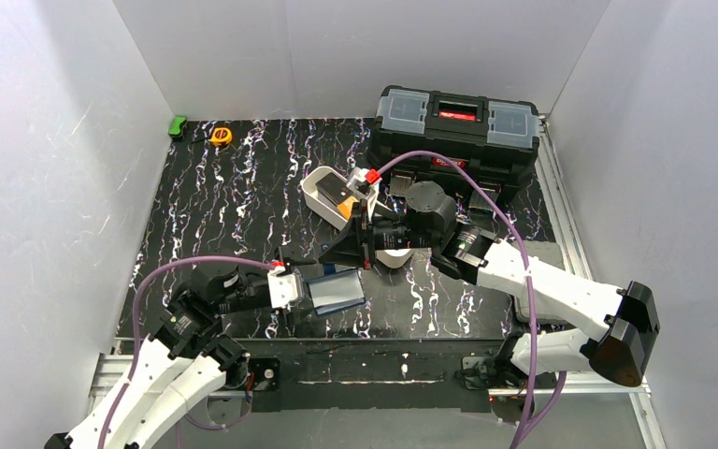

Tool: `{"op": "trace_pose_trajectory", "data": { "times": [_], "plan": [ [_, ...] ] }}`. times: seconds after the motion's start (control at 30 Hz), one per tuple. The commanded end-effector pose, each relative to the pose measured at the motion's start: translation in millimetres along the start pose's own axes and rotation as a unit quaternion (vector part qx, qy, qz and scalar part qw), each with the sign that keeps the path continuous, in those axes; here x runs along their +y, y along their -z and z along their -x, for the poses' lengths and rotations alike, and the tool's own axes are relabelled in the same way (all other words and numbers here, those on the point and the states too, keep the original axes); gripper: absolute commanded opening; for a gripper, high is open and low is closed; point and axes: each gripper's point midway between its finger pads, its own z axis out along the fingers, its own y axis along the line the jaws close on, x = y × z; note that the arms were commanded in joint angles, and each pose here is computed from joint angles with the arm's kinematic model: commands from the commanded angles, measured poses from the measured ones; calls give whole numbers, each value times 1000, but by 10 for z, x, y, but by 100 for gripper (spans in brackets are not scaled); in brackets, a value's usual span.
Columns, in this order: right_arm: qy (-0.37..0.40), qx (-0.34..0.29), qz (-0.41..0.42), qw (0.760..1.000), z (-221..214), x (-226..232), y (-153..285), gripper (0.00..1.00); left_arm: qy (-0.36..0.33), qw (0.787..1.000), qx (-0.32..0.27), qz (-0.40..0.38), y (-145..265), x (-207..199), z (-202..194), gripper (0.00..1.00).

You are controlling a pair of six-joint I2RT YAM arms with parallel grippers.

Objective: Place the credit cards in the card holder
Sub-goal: Open the card holder at the center of the board.

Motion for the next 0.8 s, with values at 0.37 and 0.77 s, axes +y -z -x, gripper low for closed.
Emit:
{"op": "trace_pose_trajectory", "data": {
  "times": [0.37,0.77],
  "plan": [
    [26,-26,56,998,303,276,-2,1,48,999,11,20,-79,195,112,65],
    [18,-15,37,999,214,150,22,1,50,998,15,35,11,212,158,62]
  ]
}}
